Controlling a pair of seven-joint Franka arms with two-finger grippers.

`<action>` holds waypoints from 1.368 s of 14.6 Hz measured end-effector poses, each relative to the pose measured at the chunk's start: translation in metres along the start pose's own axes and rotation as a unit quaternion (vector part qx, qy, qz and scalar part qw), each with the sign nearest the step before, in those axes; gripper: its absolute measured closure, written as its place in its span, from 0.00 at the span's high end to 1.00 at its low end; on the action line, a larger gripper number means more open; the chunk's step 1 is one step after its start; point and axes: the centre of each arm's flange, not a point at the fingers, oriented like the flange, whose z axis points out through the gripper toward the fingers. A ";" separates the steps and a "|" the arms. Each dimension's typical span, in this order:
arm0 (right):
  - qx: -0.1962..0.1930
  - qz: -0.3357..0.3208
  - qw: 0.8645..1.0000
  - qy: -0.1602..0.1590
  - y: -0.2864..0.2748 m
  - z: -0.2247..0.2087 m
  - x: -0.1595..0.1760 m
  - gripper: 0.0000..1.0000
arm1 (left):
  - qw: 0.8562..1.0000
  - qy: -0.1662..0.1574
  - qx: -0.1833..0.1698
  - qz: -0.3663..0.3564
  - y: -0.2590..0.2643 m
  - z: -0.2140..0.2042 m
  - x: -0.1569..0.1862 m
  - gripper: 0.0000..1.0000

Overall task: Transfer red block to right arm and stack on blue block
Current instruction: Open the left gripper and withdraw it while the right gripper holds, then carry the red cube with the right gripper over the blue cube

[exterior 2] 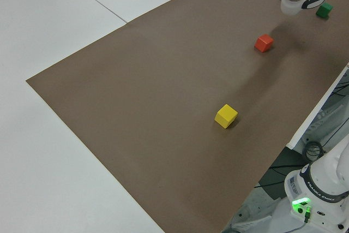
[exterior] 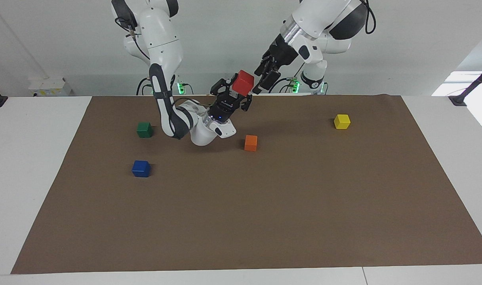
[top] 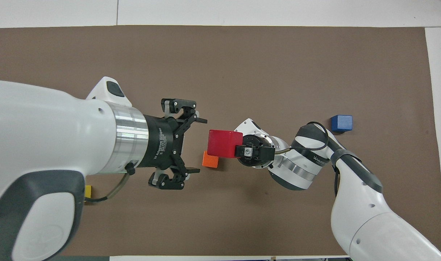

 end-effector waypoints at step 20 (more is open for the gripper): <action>-0.360 0.057 0.928 0.080 -0.143 0.105 0.053 0.56 | 0.838 0.188 0.225 0.461 0.078 -0.084 0.360 1.00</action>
